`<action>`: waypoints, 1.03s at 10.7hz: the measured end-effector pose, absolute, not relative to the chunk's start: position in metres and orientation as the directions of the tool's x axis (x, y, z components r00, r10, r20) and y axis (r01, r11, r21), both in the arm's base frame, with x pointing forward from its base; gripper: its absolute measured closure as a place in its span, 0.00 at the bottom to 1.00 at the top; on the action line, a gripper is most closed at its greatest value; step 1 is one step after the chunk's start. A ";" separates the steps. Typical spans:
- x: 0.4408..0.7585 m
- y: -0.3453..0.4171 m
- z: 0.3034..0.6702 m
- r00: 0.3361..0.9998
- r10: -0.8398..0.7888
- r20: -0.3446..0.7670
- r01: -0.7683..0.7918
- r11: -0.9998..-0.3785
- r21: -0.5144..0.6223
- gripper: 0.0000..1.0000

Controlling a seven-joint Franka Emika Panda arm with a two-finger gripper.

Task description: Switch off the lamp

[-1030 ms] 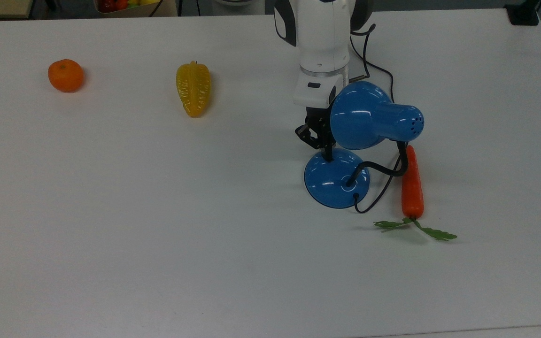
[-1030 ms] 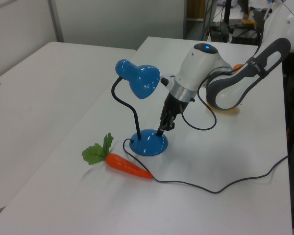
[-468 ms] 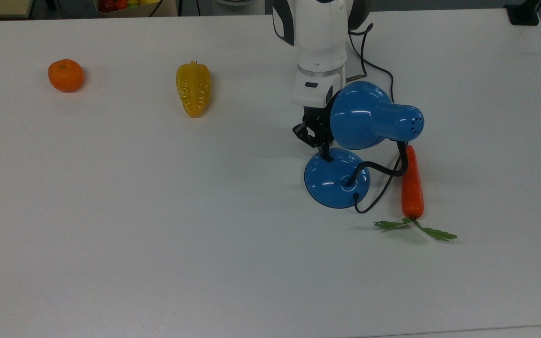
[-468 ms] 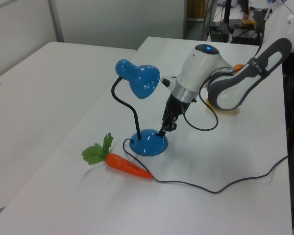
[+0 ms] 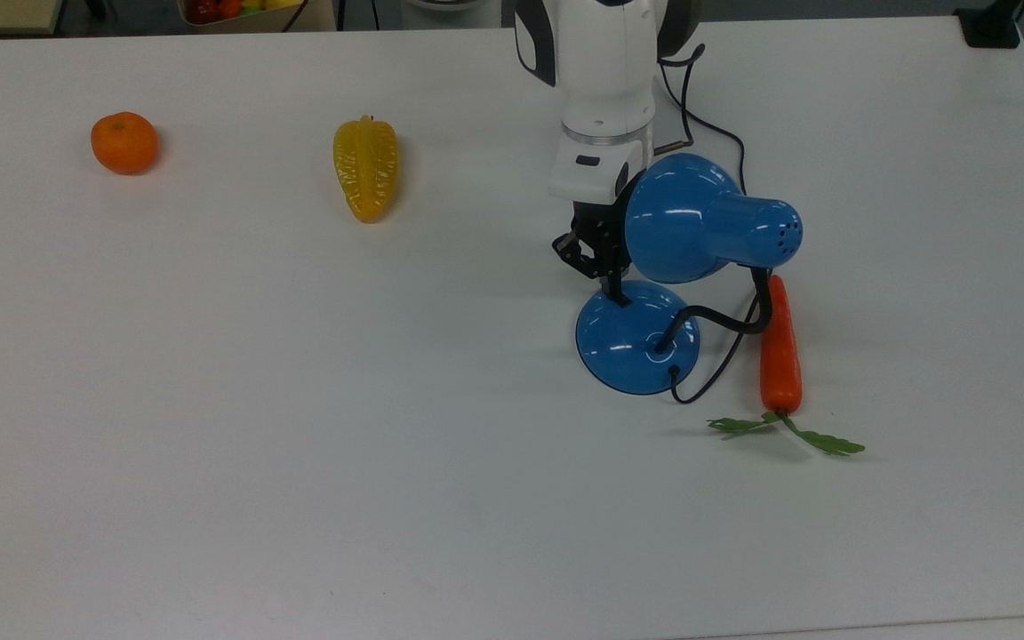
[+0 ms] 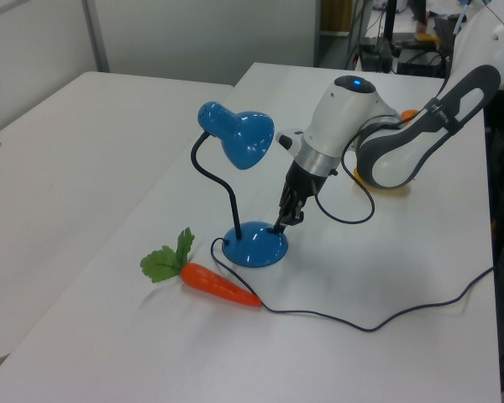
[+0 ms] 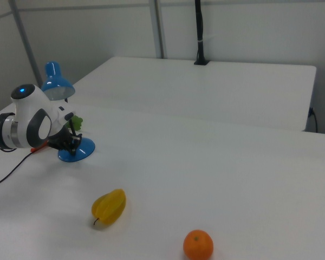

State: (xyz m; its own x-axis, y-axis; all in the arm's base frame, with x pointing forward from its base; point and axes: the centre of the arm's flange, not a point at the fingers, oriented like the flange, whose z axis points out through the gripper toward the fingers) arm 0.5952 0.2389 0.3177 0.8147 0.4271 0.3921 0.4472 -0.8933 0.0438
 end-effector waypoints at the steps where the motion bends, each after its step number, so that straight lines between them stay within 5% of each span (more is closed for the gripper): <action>1: 0.593 0.236 0.314 0.827 0.429 0.363 0.445 -0.895 0.042 0.99; 6: 0.588 0.211 0.307 0.883 0.416 0.218 0.419 -0.907 0.033 0.99; 11: 0.570 0.171 0.369 0.927 0.372 0.044 0.371 -0.928 0.026 0.93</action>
State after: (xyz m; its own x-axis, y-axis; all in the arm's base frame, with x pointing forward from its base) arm 0.5697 0.1714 0.3689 0.9273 0.3718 0.0435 0.3710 -0.9283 0.0257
